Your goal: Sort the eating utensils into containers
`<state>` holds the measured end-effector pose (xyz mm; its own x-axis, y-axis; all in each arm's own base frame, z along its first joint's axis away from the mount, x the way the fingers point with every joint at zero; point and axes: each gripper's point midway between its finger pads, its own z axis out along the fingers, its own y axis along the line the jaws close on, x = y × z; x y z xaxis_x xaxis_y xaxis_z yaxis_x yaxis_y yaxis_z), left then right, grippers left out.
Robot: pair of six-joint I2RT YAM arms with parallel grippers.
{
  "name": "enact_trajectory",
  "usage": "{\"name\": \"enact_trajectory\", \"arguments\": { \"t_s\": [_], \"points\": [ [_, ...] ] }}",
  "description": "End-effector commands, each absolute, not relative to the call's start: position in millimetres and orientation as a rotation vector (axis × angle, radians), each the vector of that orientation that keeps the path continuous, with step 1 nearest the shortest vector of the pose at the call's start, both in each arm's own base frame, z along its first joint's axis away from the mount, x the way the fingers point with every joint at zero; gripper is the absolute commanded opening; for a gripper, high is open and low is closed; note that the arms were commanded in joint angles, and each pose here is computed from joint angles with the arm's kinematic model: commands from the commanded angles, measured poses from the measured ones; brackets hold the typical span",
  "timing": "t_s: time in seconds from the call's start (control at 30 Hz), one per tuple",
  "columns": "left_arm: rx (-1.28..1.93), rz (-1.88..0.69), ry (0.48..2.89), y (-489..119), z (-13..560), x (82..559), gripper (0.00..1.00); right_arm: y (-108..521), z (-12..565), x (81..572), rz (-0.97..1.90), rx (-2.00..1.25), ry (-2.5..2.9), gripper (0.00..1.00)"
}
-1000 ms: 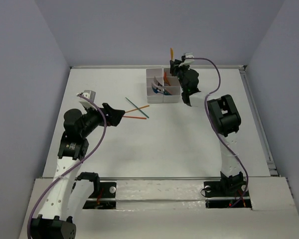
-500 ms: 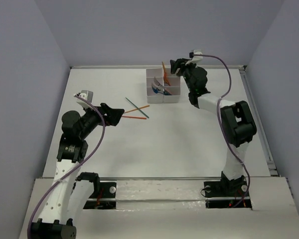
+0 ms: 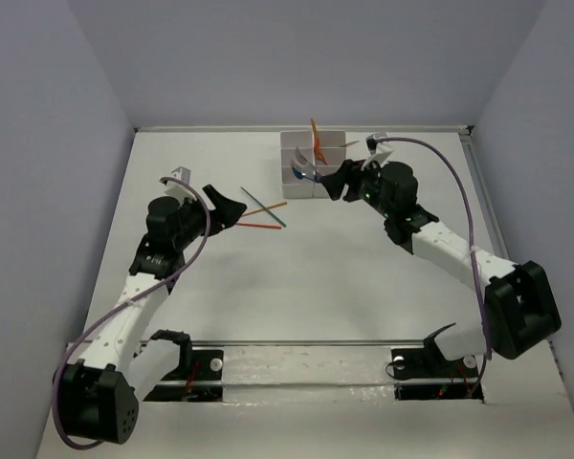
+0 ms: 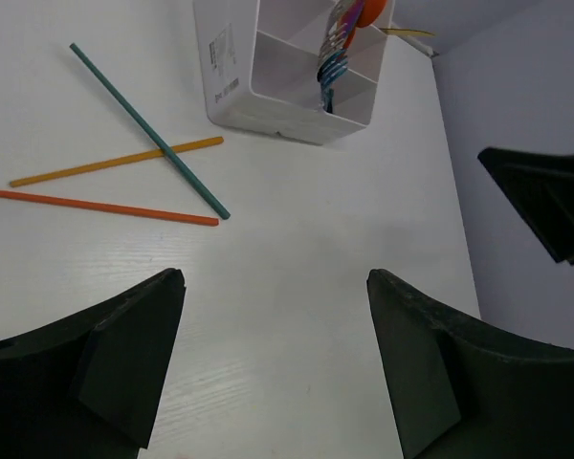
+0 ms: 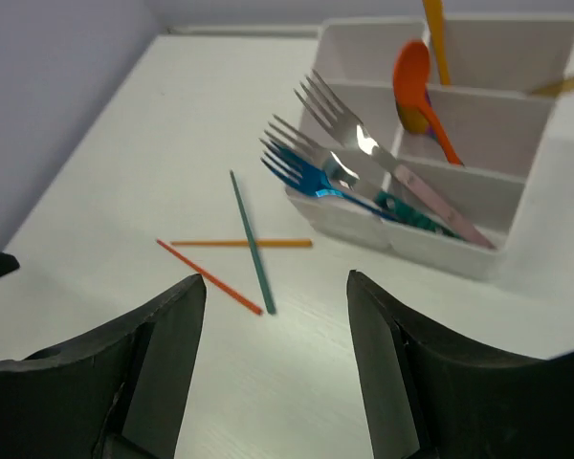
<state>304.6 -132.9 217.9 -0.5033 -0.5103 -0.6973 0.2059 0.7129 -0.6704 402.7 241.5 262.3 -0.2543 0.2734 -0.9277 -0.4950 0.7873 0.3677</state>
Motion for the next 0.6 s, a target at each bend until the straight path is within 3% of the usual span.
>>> {"name": "enact_trajectory", "arguments": {
  "t_s": [0.0, 0.23, 0.57],
  "points": [
    [-0.418, -0.896, 1.821, -141.4, 230.2, 331.7, 0.76, 248.0, 242.5, 356.8, 0.762, -0.238, 1.809, 0.67],
    [-0.616, -0.862, 1.907, -172.0, 181.5, 375.6, 0.73, 234.1, 236.2, 323.7, 0.754, -0.251, 1.859, 0.65],
    [-0.702, -0.682, 1.962, -190.0, 135.9, 412.9, 0.64, 229.6, 233.7, 312.4, 0.748, -0.289, 1.865, 0.6]
  ]
}}
